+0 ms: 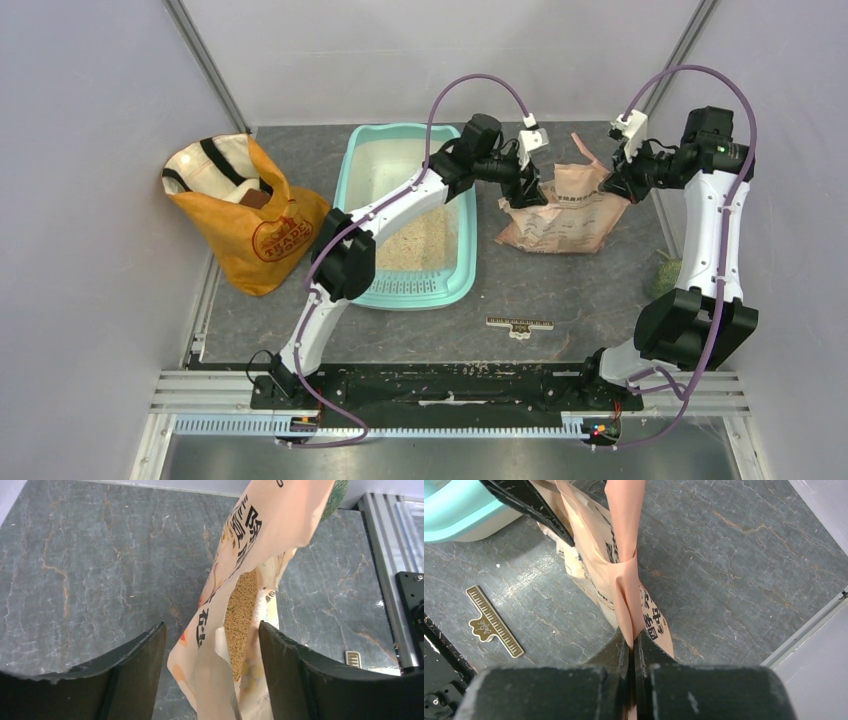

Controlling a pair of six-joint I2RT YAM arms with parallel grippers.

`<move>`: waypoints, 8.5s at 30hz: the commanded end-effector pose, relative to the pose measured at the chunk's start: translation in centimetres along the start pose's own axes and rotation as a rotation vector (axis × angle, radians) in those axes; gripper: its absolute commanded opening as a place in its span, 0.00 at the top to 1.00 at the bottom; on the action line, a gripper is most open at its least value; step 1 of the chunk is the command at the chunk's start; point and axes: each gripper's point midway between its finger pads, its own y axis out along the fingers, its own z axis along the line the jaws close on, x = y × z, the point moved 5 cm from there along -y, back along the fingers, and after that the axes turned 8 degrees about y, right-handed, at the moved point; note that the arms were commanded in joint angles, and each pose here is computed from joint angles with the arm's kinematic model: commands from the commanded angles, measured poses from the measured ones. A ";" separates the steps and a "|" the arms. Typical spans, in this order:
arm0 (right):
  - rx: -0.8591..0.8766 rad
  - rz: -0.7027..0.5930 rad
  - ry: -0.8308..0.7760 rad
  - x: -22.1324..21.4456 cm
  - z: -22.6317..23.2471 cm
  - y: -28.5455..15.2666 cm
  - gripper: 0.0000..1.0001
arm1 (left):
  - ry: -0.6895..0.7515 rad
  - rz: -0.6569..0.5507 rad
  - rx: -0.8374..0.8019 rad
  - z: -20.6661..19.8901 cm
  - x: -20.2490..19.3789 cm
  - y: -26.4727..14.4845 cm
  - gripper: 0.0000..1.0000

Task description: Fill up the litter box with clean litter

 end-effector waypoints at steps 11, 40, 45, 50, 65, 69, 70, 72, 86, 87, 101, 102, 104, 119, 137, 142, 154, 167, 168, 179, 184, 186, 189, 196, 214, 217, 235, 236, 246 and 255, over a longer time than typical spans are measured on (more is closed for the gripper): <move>-0.020 -0.104 -0.063 3.4 -0.3 -1.4 1.00 | -0.013 -0.076 -0.132 -3.2 0.9 2.0 0.10; 0.075 0.102 0.158 -1.2 0.8 -6.2 0.26 | -0.044 -0.220 0.073 0.4 1.5 1.5 0.98; 0.040 -0.002 0.310 0.0 -0.2 -7.3 0.16 | 0.118 -0.215 0.046 0.4 2.1 0.2 0.98; 0.031 -0.094 0.314 2.0 0.7 -8.4 0.13 | 0.225 -0.193 0.027 0.0 1.2 0.2 0.98; 0.141 0.238 0.154 -1.8 0.1 1.3 0.04 | 0.349 -0.241 0.013 -1.8 2.2 0.4 0.98; 0.170 0.306 0.101 -3.6 -0.5 2.4 0.09 | 0.345 -0.251 0.020 -1.8 2.5 0.5 0.98; 0.175 0.319 0.093 -4.0 -0.6 2.6 0.11 | 0.345 -0.252 0.021 -1.8 2.5 0.5 0.98; 0.177 0.332 0.077 -4.7 -0.9 3.1 0.13 | 0.338 -0.256 0.019 -1.8 2.5 0.6 0.98; 0.186 0.377 0.023 -6.4 -2.5 5.3 0.33 | 0.349 -0.283 -0.011 -2.2 3.0 0.7 0.98; 0.195 0.380 0.025 -6.5 -2.5 5.4 0.35 | 0.353 -0.284 -0.013 -2.2 3.0 0.7 0.98; 0.226 0.444 0.014 -7.0 -3.2 5.3 1.00 | 0.365 -0.171 -0.007 -2.5 4.3 -2.3 0.44; 0.226 0.443 0.014 -7.0 -3.2 5.3 1.00 | 0.351 -0.155 -0.022 -2.9 4.6 -3.2 0.41; 0.226 0.440 0.006 -6.9 -3.2 5.3 1.00 | 0.284 -0.117 -0.064 -3.7 5.1 -4.9 0.37; 0.203 0.389 -0.097 -6.6 -2.5 4.8 1.00 | -0.216 0.107 -0.159 -3.6 1.0 -3.2 0.36; 0.208 0.485 -0.092 -8.2 -3.2 4.0 0.97 | 0.016 0.208 0.011 -2.1 -2.8 -3.3 0.98; 0.273 0.513 -0.023 -8.7 -2.9 1.7 1.00 | 0.319 0.117 0.181 -1.1 0.8 -4.6 0.98; 0.148 0.413 -0.076 -8.4 -3.5 1.7 1.00 | -0.079 0.023 -0.071 -1.3 4.3 -7.7 0.20; 0.107 0.384 -0.174 -8.4 -4.0 2.2 1.00 | -0.314 0.156 -0.180 -4.2 -0.4 -2.7 0.24; 0.110 0.383 -0.178 -8.5 -4.0 2.2 1.00 | -0.313 0.167 -0.189 -4.5 -0.7 -2.2 0.25; 0.162 0.422 -0.166 -9.3 -3.6 2.2 0.99 | -0.209 0.242 -0.155 -4.8 -3.4 -1.3 0.51; 0.188 0.438 -0.128 -9.1 -3.6 2.1 1.00 | -0.003 0.073 -0.047 -4.3 -0.2 -4.3 0.20; 0.205 0.439 -0.109 -9.1 -3.4 2.0 1.00 | 0.103 0.078 -0.045 -4.9 0.0 -4.5 0.16; 0.256 0.440 -0.064 -8.8 -2.9 1.8 1.00 | 0.187 0.101 -0.037 -5.4 -0.8 -3.6 0.13; 0.288 0.439 -0.033 -8.6 -2.4 1.4 1.00 | 0.403 -0.007 0.084 -5.6 -1.7 -0.8 0.14; 0.368 0.491 0.007 -9.0 -0.5 0.7 1.00 | 0.952 -0.122 0.577 -6.0 2.6 -0.5 0.50; 0.376 0.511 0.002 -9.4 -0.2 0.5 1.00 | 0.993 -0.139 0.601 -5.8 3.0 -0.5 0.67; 0.371 0.426 0.079 -7.2 1.1 1.4 0.21 | 1.288 -0.171 0.302 -7.8 -0.6 1.2 0.98; 0.380 0.415 0.072 -6.7 1.4 1.7 0.21 | 1.290 -0.163 0.306 -7.5 -0.6 1.5 0.98; 0.461 0.384 0.038 -4.3 3.7 4.2 0.28 | 1.440 -0.126 0.264 -7.5 -2.1 2.7 0.98; 0.487 0.483 0.044 -6.2 2.6 6.8 0.45 | 1.487 -0.103 0.302 -7.0 -2.2 2.8 0.98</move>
